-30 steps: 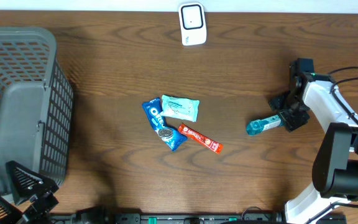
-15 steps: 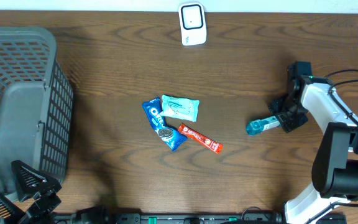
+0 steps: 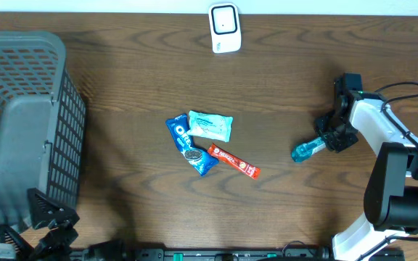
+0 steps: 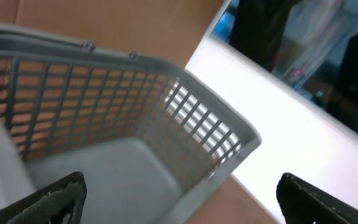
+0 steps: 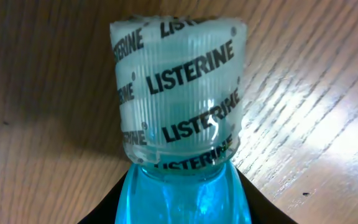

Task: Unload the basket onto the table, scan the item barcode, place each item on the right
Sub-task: 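Lift the bottle and hold its label under the white scanner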

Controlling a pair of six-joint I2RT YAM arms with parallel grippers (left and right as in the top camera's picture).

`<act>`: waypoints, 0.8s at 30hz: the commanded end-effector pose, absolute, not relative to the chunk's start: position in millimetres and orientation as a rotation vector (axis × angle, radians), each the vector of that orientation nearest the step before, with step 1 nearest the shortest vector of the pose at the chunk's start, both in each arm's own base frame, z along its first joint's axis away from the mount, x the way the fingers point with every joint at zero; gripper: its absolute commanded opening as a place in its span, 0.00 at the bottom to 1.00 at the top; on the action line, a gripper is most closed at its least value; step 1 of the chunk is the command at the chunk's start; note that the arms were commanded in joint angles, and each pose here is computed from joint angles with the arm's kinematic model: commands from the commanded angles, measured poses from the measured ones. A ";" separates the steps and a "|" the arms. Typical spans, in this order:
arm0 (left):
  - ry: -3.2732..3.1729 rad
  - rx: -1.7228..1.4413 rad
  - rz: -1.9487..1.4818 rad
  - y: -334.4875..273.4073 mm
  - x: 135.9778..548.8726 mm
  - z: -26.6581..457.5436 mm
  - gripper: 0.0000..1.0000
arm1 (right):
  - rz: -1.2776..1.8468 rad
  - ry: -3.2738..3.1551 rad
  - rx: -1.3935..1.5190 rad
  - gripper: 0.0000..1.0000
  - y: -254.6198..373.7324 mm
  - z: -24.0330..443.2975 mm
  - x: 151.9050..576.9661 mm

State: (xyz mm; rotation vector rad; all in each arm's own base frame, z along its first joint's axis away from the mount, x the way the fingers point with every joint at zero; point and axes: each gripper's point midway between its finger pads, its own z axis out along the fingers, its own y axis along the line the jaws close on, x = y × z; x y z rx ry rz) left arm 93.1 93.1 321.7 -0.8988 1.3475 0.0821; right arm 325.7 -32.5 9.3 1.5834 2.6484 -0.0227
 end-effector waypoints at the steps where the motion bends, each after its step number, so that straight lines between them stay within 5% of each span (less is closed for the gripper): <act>1: 1.396 -0.898 0.111 93.5 92.5 311.2 0.98 | 0.102 2.715 1.522 0.13 -16.9 15.6 334.6; 12: 1.409 -0.902 0.116 93.4 92.2 308.0 0.98 | 0.583 2.718 1.408 0.09 30.2 87.4 386.2; 24: 1.409 -0.902 0.116 93.4 92.2 308.0 0.98 | 1.050 2.488 0.904 0.09 118.1 152.9 468.9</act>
